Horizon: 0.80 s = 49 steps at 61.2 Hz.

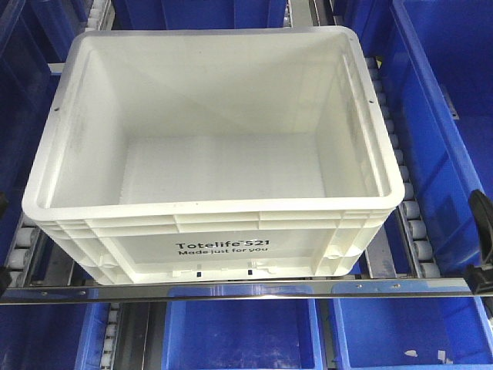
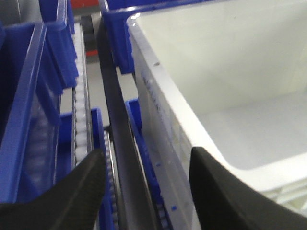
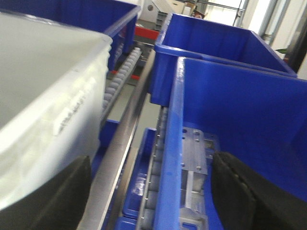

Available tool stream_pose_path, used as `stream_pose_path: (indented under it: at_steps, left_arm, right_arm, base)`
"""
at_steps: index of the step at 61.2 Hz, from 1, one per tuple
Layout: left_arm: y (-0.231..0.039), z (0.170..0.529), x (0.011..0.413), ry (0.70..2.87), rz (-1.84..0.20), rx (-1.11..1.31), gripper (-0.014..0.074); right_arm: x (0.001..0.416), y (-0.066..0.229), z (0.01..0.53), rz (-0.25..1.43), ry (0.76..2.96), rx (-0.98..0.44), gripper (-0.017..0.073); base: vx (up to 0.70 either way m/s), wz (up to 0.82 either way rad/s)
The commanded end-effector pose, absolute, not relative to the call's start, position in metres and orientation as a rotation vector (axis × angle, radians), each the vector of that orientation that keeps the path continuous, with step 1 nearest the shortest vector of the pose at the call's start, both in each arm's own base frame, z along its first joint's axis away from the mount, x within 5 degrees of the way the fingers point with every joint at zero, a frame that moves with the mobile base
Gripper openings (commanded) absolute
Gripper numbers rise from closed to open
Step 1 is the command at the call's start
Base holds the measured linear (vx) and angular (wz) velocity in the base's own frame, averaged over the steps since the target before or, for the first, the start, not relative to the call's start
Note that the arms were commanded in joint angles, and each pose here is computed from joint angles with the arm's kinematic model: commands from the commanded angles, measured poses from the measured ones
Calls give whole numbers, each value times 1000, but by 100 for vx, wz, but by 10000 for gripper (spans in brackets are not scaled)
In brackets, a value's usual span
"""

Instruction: Move bin from left to right shelf

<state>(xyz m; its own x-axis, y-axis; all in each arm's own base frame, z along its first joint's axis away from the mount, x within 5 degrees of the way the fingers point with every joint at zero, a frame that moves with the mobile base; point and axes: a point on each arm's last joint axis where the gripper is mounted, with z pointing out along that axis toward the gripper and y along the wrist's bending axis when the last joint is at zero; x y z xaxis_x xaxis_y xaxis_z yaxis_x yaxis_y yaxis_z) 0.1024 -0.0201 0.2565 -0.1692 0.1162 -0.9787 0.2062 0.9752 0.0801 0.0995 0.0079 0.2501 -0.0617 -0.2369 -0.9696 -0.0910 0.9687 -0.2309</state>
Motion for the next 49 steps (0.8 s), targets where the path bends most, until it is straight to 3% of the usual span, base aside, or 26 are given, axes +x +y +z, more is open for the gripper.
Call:
stream_pose_path:
  at_steps: [1,14,38,43,49]
  left_arm:
    - [-24,269,110,1606,-113,230,389]
    - [-24,266,111,1626,-112,231,389]
    - [-23,267,112,1626,-159,170,386]
    - [-23,267,112,1626,-159,170,320]
    - [-23,267,112,1626,-159,170,157]
  right_arm:
    - [107,2,264,-224,1556,-228,520]
    - [109,-1,264,-163,1557,-103,520]
    - [109,-1,264,-164,1557,-103,515]
    - [109,-1,264,-164,1557,-103,457]
    - [109,-1,264,-164,1557,-103,264]
  base:
    - [0,0]
    - [0,0]
    - [0,0]
    - [0,0]
    - [0,0]
